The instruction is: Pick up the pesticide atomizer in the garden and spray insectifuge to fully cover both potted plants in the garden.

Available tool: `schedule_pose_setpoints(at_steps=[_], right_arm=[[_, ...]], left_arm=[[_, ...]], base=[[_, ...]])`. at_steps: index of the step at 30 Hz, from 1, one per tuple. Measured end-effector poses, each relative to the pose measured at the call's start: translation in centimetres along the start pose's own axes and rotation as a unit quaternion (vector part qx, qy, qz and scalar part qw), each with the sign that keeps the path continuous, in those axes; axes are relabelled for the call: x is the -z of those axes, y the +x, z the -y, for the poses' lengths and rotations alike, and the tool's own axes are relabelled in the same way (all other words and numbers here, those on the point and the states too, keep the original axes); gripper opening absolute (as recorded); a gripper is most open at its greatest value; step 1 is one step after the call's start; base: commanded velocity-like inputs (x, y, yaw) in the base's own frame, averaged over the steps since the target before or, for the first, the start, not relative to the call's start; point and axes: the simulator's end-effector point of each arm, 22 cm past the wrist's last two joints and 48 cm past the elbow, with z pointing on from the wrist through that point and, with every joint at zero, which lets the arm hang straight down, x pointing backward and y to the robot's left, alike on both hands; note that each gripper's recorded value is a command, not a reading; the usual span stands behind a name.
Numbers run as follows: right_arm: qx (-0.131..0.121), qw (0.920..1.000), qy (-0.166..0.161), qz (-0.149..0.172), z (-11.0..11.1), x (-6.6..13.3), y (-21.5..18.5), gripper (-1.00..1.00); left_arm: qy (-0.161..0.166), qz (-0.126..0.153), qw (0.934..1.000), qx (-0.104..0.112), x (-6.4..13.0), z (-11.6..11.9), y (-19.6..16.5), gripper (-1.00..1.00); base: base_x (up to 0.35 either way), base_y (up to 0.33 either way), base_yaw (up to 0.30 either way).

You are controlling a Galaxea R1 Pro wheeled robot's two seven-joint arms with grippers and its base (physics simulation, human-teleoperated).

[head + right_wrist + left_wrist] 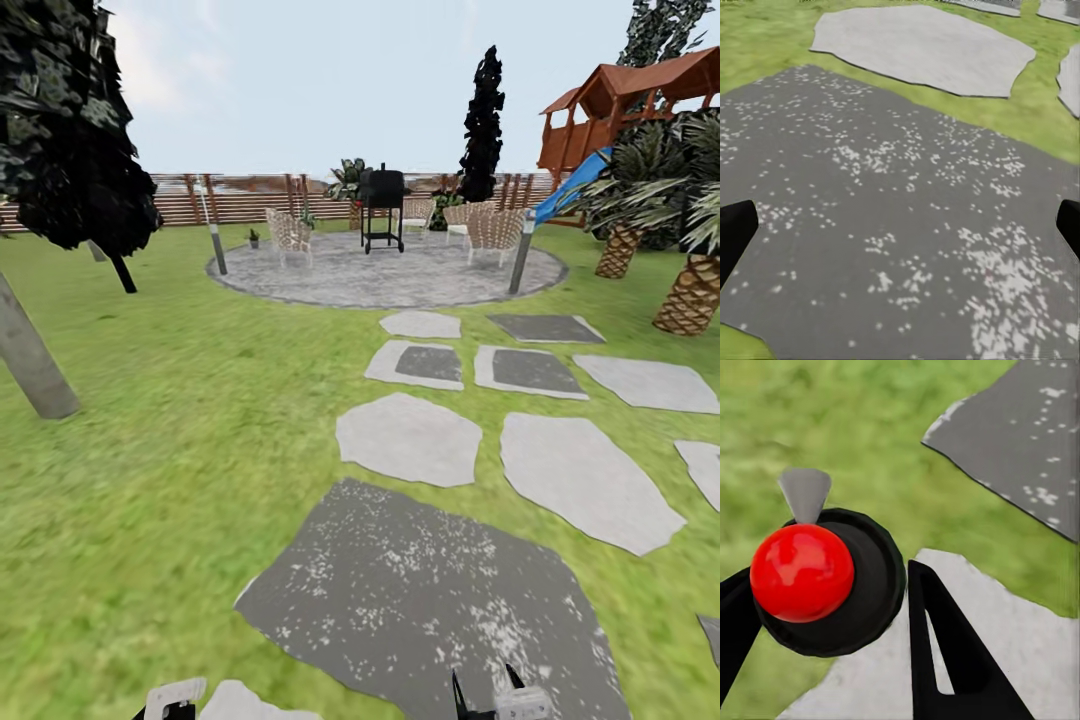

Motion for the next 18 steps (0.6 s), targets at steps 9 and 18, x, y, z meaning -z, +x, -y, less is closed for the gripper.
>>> schedule_pose_setpoints(at_steps=[9, 18], right_arm=[[0.0, 1.0, 0.0, 0.0, -0.01, 0.0, 0.0, 1.0], [0.0, 1.0, -0.001, 0.0, -0.05, 0.0, 0.0, 1.0]], left_arm=[[0.0, 0.0, 1.0, 0.0, 0.01, 0.0, 0.03, -1.0], [0.0, 0.0, 1.0, 0.0, 0.0, 0.01, 0.0, -1.0]], base=[[0.339, -0.002, 0.0], [0.339, 0.0, 0.0]])
